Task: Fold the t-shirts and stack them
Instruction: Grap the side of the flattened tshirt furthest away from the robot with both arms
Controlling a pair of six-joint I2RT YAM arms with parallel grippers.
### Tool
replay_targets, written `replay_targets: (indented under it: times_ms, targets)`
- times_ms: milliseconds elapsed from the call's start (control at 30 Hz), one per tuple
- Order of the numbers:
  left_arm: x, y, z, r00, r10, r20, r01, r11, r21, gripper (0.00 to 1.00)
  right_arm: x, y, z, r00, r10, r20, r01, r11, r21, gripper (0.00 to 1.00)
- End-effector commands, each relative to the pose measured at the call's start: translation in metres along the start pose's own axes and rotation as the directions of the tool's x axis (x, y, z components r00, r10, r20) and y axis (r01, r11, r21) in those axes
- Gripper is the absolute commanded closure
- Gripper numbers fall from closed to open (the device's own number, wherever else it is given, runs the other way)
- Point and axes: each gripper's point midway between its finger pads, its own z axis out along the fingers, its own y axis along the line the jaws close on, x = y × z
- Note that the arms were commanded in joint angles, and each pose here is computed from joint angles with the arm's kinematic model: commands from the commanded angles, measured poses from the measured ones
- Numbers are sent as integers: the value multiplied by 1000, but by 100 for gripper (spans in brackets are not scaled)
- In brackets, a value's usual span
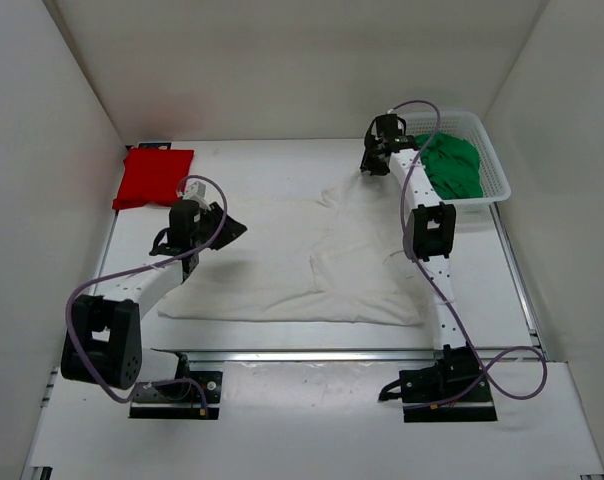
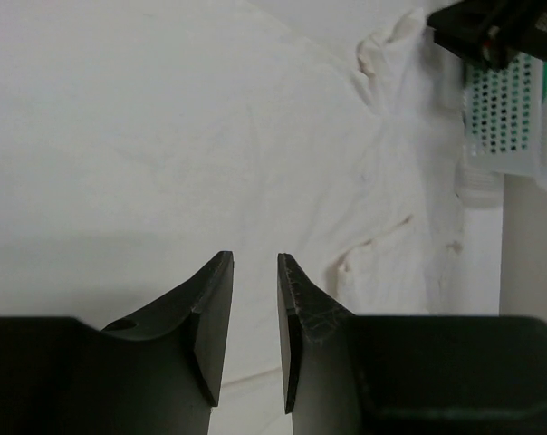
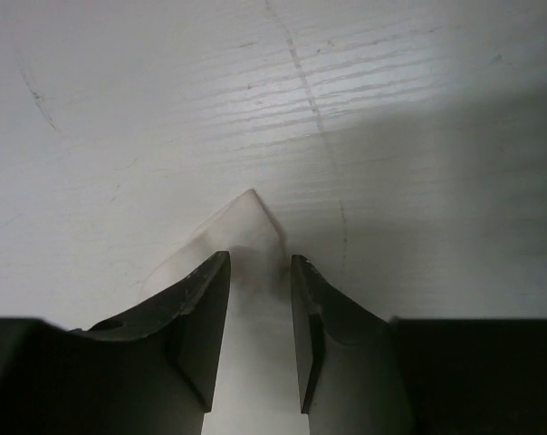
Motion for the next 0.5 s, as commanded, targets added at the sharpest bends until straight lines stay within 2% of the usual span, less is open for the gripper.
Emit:
replay_targets:
  times_ms: [0, 67, 233, 300, 367, 433, 467]
  targets:
    - [-19, 12, 1, 999, -24, 34, 25, 999, -41, 62, -36, -4, -18, 997, 30, 69, -26, 998, -59, 68]
    - [-24, 21, 1, 998, -23, 51, 27, 997, -72, 62, -35, -7, -16, 997, 37, 63, -32, 997, -69, 68]
    - [-49, 44, 6, 994, -47, 98, 61, 988, -141, 62, -29, 0, -13, 998, 32, 54, -28, 997, -77, 83]
    - [-60, 57, 8, 992, -48, 118, 69, 980, -187, 62, -31, 2, -11, 997, 33, 64, -27, 996, -84, 84]
    - [-74, 68, 9, 990, -50, 134, 79, 972, -220, 61, -33, 3, -12, 997, 43, 64, -36, 993, -109, 78]
    - [-89, 78, 12, 985, -57, 161, 96, 964, -249, 60, -32, 6, -10, 997, 58, 52, -50, 989, -136, 67]
    - [-93, 92, 12, 983, -70, 168, 115, 954, -276, 59, -29, 7, -10, 998, 54, 45, -47, 990, -136, 67]
